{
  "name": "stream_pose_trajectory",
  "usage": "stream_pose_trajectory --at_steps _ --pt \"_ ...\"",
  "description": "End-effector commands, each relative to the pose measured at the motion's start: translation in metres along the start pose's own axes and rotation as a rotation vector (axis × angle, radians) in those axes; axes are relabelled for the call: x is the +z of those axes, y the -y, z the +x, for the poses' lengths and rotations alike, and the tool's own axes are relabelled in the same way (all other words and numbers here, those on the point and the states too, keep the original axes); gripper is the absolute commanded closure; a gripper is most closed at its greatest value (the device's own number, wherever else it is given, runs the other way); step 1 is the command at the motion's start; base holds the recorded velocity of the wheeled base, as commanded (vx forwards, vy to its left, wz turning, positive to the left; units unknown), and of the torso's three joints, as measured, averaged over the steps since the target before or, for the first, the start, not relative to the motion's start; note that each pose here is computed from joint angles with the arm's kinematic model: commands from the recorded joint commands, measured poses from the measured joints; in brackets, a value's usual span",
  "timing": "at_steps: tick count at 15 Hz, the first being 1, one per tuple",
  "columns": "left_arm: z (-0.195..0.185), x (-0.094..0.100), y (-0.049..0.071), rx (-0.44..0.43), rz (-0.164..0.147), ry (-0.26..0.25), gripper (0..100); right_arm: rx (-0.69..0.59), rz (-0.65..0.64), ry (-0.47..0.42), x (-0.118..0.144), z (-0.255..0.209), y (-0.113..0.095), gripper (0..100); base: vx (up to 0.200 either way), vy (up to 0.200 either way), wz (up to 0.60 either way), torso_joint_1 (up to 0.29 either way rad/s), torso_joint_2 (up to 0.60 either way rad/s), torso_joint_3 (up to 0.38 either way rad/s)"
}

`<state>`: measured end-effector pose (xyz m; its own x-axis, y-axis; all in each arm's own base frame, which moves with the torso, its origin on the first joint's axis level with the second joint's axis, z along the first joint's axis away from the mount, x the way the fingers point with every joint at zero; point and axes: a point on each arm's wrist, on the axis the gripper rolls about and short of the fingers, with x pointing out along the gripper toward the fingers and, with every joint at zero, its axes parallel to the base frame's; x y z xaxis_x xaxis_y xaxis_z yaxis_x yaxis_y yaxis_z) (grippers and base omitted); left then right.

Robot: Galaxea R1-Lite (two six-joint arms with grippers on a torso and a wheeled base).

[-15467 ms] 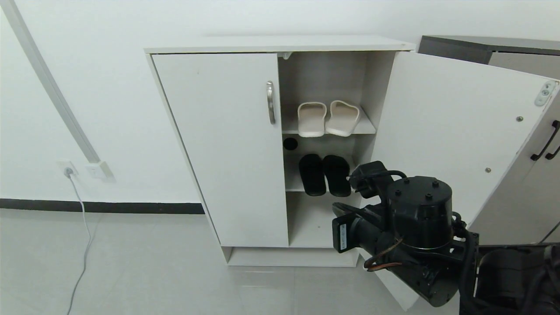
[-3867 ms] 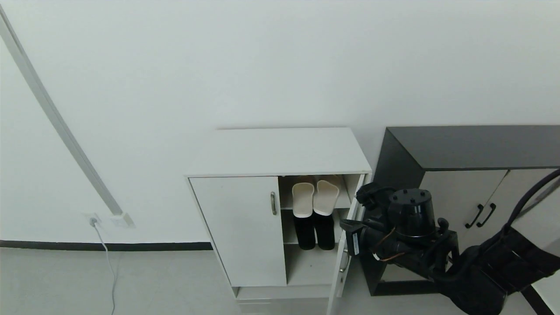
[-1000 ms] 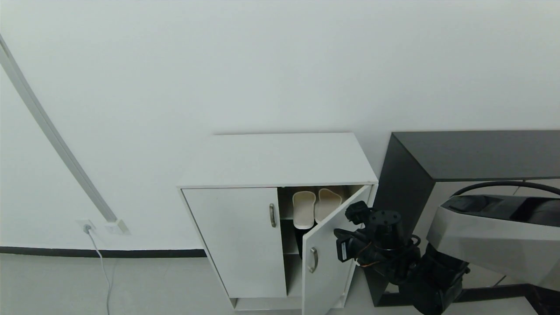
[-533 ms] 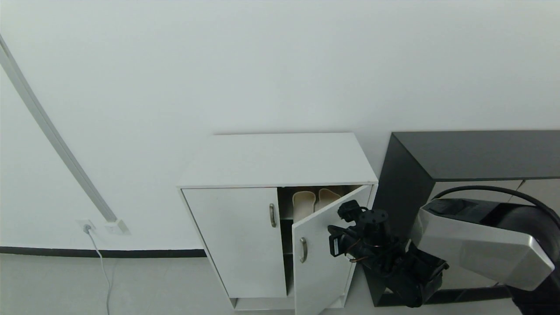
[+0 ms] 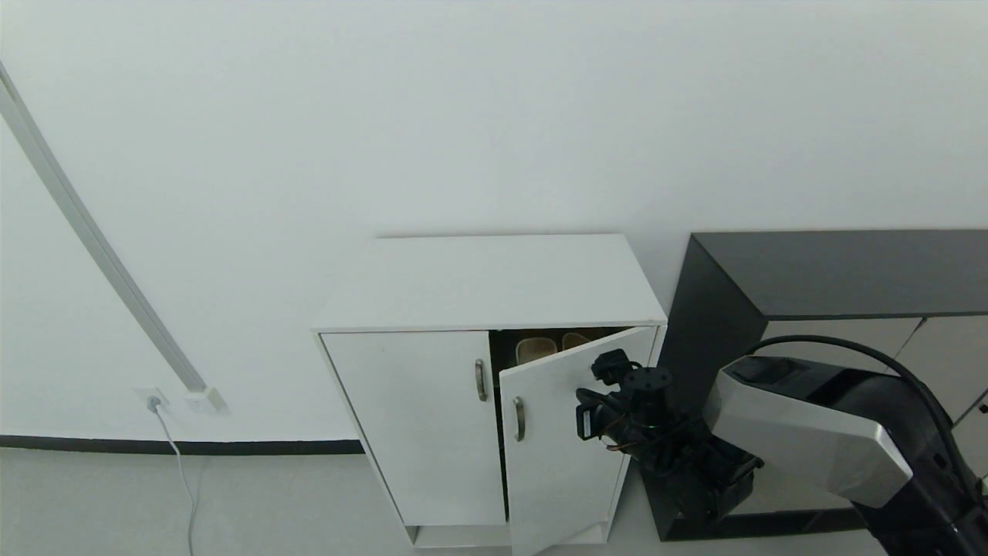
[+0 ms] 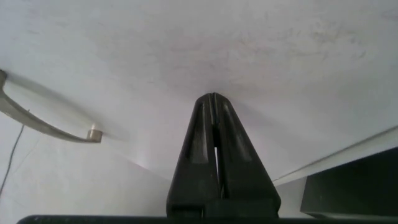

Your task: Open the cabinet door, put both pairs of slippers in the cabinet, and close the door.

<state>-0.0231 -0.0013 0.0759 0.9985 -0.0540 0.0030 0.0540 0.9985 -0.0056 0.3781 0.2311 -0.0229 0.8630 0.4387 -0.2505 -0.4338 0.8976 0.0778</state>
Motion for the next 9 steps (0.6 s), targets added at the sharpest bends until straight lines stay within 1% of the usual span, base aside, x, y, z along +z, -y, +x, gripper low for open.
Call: stream_pose_trajectory --at_steps 1,5,9 --pt "0.0 0.0 0.0 0.0 0.0 -0.001 100 -0.006 0.002 0.001 -0.002 0.006 0.003 100 0.0 0.0 0.0 0.0 0.0 0.0" --pt "0.0 0.0 0.0 0.0 0.0 -0.001 100 -0.012 0.005 0.019 0.007 0.014 0.005 100 0.0 0.0 0.0 0.0 0.0 0.0" --pt "0.0 0.0 0.0 -0.001 0.0 -0.001 100 -0.017 0.005 0.025 0.006 0.017 0.007 100 0.0 0.0 0.0 0.0 0.0 0.0"
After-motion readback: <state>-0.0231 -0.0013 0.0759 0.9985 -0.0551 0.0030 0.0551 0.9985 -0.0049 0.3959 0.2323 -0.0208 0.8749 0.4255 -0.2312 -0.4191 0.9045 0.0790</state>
